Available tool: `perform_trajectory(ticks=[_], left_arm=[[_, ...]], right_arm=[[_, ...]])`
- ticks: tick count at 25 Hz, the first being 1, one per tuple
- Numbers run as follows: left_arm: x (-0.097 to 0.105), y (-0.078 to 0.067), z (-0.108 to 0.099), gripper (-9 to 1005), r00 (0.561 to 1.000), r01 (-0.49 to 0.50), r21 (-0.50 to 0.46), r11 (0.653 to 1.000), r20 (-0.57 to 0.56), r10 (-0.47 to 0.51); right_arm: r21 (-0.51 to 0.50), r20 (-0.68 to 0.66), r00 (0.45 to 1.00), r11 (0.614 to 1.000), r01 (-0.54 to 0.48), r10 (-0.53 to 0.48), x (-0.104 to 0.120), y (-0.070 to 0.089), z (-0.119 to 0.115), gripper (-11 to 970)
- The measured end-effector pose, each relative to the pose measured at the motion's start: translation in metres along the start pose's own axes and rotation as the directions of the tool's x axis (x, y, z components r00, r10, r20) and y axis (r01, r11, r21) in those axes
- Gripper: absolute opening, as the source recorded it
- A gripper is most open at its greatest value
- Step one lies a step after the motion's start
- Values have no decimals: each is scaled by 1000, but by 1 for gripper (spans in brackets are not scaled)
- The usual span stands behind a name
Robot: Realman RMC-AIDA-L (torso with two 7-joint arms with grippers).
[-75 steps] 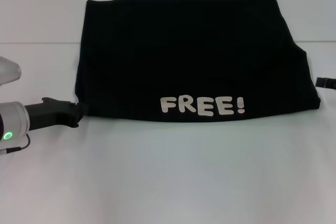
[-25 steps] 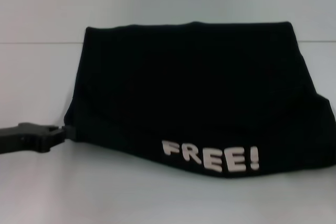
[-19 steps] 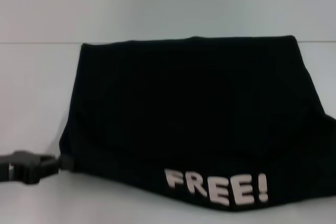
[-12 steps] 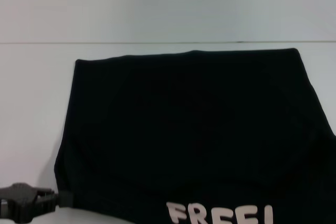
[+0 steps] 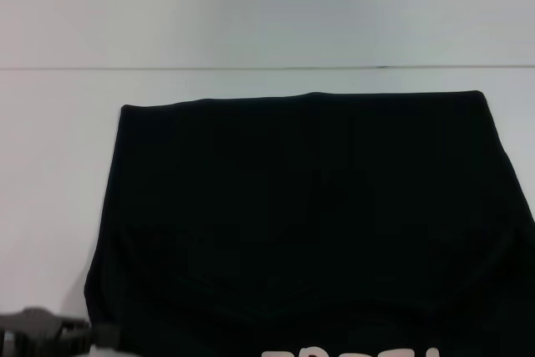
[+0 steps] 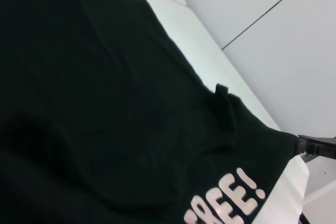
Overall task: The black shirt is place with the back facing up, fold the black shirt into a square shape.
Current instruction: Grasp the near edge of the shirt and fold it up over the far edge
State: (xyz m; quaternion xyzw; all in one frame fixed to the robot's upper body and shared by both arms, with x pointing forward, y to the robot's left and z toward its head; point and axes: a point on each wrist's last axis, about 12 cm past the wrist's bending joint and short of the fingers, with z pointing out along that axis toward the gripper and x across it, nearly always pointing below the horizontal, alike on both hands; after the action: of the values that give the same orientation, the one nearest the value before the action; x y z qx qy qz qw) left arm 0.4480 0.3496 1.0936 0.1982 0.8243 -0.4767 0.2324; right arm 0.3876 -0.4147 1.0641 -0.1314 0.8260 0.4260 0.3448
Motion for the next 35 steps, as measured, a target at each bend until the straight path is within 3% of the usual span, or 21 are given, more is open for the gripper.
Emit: perform_trajectory(ticks=[5,9,14,17,21,27,28,35], left_arm=[[-34,3,4,49,997,-74,5,997,36,74],[-80,11,11,53,989,-129,-44,991,66,132],[-136,27,28,58,975,-168,-157,973,117,187],[-163,39,40,61,965,-166,-278,946,152,214],[-184,48,57,65,957,-151,-391,908,172,233],[-195,59,77,71,951,-142,-533,834,160,265],[-198,61,83,71,950,-146,-577,804,144,275],[-199,64,98,78,943,-170,-645,745,111,312]], right_arm=[[1,53,996,998,66,-66,-30,-6,2,51],[28,101,987,992,119,-122,-61,-14,9,51],[116,140,978,983,140,-155,-102,-29,25,51],[183,152,976,975,129,-158,-126,-38,38,51],[243,168,974,964,108,-151,-154,-48,68,51],[368,113,981,924,107,-158,-186,-61,131,51],[386,101,981,915,112,-163,-189,-61,141,50],[500,34,970,845,190,-239,-210,-54,196,49]])
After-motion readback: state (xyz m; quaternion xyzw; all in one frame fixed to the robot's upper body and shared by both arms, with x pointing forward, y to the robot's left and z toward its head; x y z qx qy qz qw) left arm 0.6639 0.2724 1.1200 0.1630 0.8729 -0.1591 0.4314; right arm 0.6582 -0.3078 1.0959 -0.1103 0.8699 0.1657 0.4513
